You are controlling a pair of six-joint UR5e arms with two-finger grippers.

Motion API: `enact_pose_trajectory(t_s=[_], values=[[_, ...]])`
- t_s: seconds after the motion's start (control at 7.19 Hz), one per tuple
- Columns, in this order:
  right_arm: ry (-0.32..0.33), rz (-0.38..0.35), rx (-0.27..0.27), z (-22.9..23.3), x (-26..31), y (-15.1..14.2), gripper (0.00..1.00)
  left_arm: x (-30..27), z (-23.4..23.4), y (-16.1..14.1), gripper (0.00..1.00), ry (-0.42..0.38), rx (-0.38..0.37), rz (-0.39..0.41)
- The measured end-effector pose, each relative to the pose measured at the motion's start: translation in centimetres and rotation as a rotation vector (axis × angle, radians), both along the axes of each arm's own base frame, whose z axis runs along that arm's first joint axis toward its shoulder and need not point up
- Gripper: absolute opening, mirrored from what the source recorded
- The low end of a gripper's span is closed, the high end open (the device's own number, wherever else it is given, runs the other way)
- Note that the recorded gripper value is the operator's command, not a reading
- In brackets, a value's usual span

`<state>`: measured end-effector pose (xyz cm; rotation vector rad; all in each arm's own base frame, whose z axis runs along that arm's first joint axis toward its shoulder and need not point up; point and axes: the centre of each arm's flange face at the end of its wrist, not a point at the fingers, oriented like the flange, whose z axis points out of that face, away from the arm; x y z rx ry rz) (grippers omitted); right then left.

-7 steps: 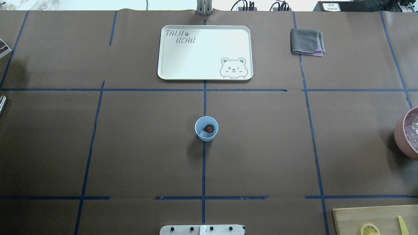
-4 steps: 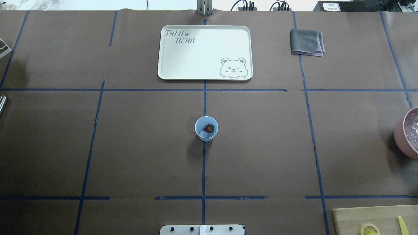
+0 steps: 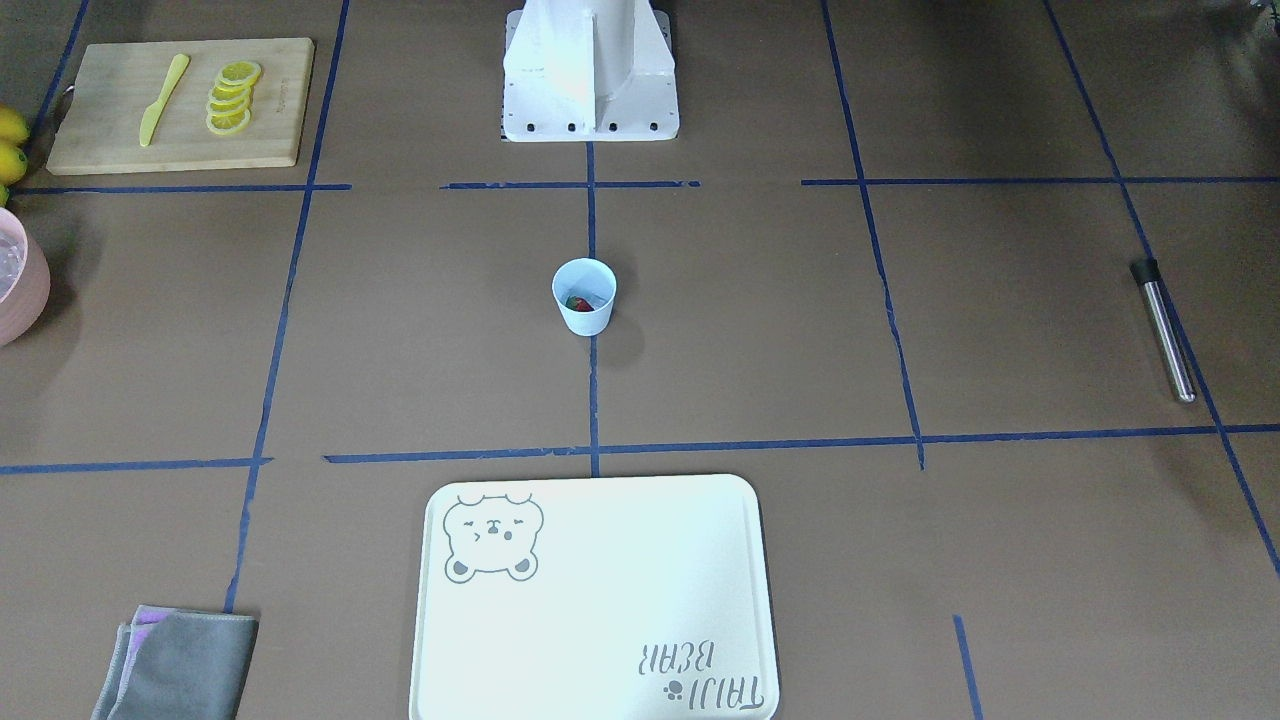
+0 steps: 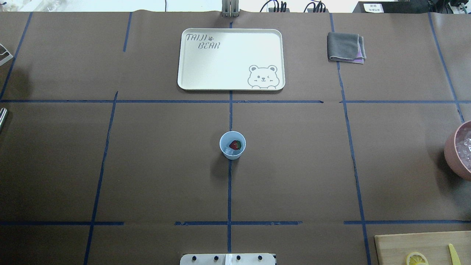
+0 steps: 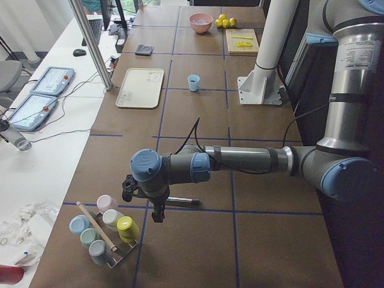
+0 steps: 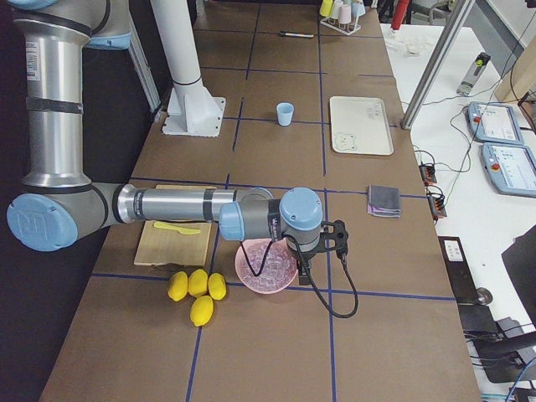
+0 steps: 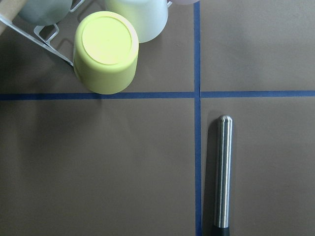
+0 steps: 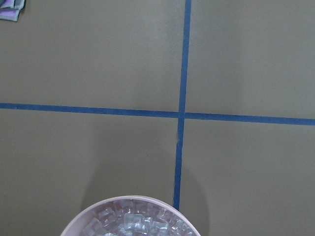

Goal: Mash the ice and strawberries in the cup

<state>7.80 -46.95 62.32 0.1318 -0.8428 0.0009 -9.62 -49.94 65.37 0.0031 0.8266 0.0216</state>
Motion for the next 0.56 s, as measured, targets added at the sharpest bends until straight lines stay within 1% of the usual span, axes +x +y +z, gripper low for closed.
enact_pose_trajectory(t_s=[0.56], values=[[0.001, 0.003, -0.01, 0.28, 0.01, 0.14, 1.0, 0.01, 0.11, 0.1, 1.0, 0.0, -0.002, 0.0]])
